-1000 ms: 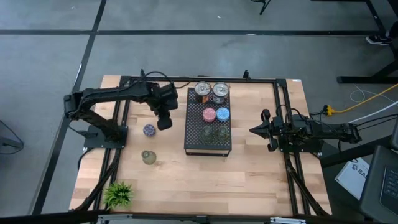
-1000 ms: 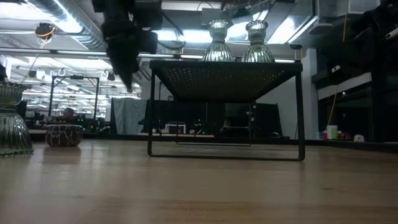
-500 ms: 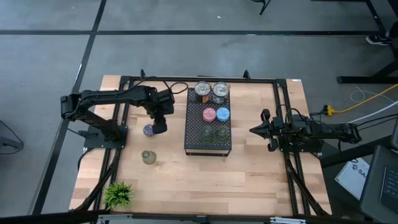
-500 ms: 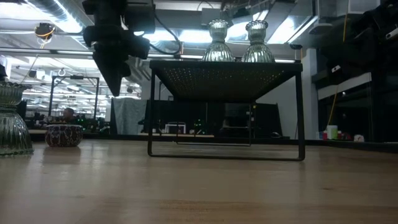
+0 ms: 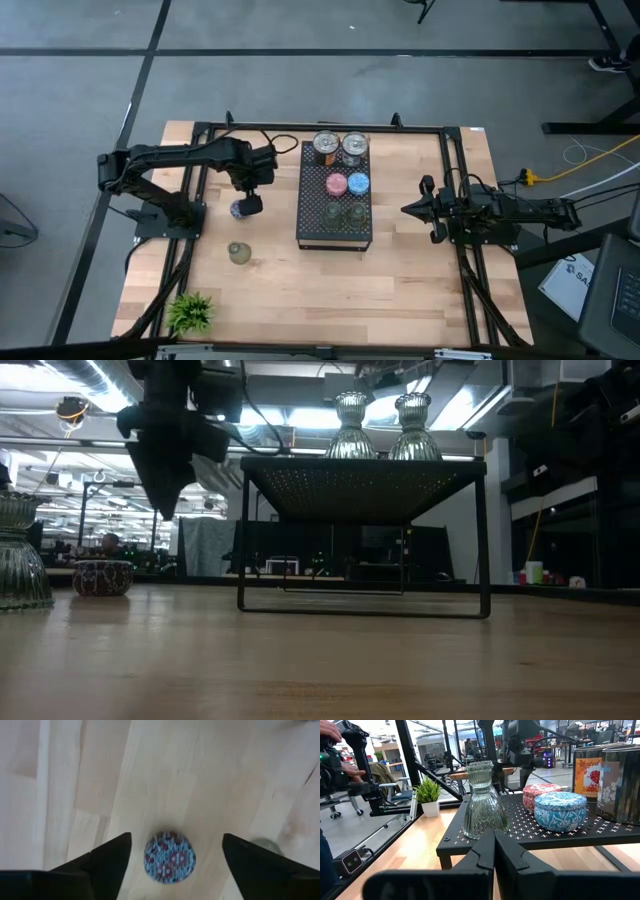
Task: Pick & Place candle stick holders
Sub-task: Put the patterned black scented candle on the shelf aligned with the other patterned pink scented candle
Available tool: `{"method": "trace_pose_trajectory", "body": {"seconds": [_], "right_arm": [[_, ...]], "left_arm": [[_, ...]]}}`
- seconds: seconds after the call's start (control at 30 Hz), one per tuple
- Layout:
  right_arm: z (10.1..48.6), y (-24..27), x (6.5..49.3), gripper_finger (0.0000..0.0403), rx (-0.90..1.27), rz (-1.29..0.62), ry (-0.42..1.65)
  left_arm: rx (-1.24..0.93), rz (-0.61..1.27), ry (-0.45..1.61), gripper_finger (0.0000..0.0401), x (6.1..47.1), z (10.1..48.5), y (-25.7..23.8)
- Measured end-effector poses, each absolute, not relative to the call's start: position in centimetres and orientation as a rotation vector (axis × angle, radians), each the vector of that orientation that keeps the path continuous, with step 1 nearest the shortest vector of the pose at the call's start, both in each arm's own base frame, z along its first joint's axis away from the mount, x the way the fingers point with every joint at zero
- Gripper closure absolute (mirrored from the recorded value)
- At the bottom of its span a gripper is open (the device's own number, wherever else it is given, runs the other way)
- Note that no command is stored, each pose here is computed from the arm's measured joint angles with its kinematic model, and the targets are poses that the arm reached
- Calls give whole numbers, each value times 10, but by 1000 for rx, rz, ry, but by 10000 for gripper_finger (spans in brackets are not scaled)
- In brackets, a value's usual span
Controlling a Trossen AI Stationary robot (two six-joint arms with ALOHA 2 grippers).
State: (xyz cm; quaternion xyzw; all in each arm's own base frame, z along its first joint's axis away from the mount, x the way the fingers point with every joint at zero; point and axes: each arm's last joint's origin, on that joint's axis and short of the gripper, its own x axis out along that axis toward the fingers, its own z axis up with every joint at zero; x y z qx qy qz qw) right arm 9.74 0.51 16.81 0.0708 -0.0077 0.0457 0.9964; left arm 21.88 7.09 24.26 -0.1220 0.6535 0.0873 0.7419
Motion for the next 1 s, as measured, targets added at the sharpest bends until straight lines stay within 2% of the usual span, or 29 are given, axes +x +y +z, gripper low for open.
{"method": "trace_pose_trajectory", "body": {"seconds": [0.17, 0.33, 0.63, 1.0], "right_arm": [[168, 5, 97, 397, 141, 91, -16], [168, 5, 97, 397, 141, 91, -16], [168, 5, 97, 397, 142, 91, -16], [168, 5, 97, 397, 142, 91, -16]], "left_arm": [[-273, 189, 1461, 54, 216, 242, 70], [-280, 185, 1493, 36, 213, 242, 69], [-288, 162, 1565, 33, 212, 237, 66], [-143, 13, 1584, 35, 216, 237, 49]]}}
